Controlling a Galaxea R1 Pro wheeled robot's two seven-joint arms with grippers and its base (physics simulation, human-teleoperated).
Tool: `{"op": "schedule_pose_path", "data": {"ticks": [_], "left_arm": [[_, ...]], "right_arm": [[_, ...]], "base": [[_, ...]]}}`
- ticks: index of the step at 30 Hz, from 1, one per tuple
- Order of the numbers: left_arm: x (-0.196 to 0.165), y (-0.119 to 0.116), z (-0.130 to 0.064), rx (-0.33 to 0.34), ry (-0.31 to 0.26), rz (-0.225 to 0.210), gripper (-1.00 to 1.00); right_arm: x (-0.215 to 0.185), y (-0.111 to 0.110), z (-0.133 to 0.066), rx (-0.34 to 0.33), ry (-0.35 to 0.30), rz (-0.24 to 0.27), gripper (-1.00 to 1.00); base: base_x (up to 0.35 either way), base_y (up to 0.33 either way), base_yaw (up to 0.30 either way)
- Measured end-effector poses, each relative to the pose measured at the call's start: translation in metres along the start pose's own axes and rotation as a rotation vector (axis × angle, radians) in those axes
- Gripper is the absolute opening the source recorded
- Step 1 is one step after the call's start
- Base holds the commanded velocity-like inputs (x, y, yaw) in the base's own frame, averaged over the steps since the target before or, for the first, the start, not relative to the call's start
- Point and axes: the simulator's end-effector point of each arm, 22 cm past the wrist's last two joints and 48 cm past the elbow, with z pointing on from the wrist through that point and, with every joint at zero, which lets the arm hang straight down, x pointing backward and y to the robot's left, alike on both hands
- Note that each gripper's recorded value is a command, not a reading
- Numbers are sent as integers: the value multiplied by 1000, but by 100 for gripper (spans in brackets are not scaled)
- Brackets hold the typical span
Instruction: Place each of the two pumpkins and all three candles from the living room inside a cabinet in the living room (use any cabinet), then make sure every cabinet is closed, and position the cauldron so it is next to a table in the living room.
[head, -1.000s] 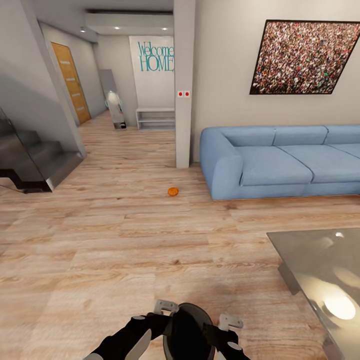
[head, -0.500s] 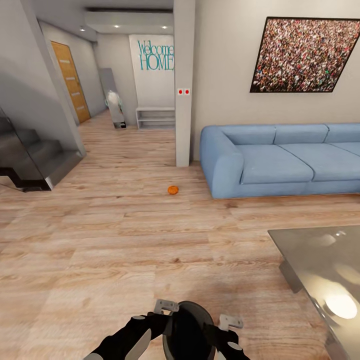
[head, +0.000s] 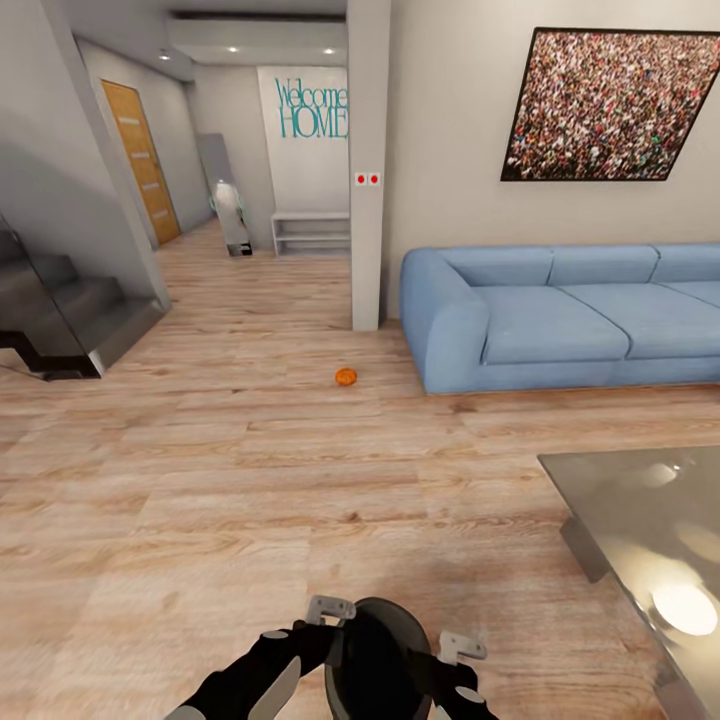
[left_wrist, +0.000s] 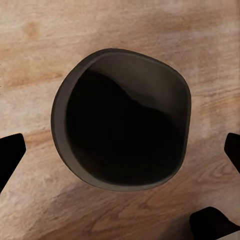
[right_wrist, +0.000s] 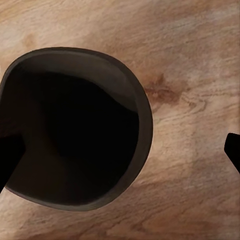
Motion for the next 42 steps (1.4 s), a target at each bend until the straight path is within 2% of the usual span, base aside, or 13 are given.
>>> {"op": "schedule_pose_path", "data": {"ticks": [4,12,42], "left_arm": [[5,5,6,-8,-1,-1,100],[14,22,18,-70,-1,4,100],[49,35,65,-72,0,17,100]], "right_arm": [[5,-1,6,1,1,0,100],[13,-3,19,1,0,1,100],[50,-11,66,2,0,1,100]], "base": [[0,0,0],[0,0,0],[0,0,0]]}}
